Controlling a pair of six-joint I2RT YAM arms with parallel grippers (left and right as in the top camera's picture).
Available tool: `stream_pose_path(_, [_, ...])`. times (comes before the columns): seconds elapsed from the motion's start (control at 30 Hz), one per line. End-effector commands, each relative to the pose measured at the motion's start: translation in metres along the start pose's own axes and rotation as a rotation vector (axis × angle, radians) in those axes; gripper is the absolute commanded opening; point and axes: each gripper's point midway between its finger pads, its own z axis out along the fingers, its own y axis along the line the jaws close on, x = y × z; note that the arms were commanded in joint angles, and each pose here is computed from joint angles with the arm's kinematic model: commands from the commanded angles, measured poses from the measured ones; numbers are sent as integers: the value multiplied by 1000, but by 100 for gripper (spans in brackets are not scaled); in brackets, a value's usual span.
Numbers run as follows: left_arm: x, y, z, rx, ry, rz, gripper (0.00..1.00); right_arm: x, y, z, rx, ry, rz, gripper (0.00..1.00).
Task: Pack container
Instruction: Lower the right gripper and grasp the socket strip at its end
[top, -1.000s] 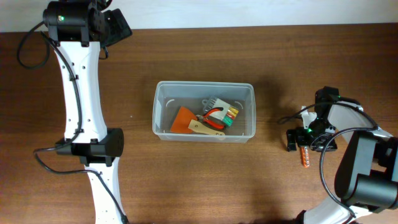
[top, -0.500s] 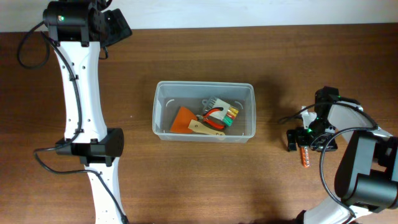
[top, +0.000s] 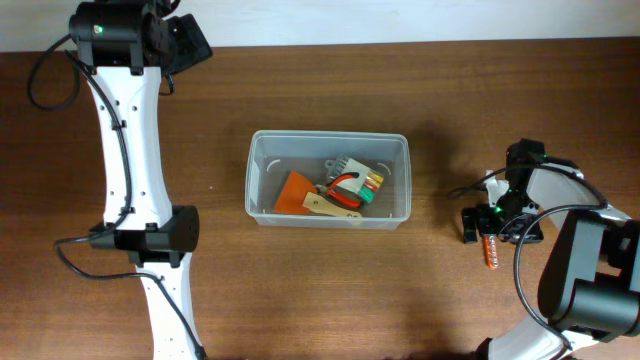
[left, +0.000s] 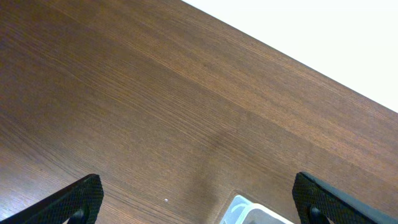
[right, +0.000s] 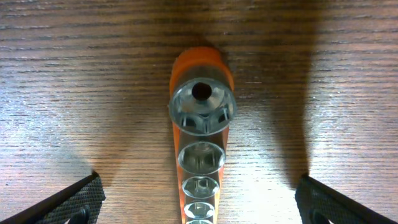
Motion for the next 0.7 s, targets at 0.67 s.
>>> stream_pose_path(0.67, [-6,2,-14,9,-33,1,99,7,4,15,-25,30,-1,70])
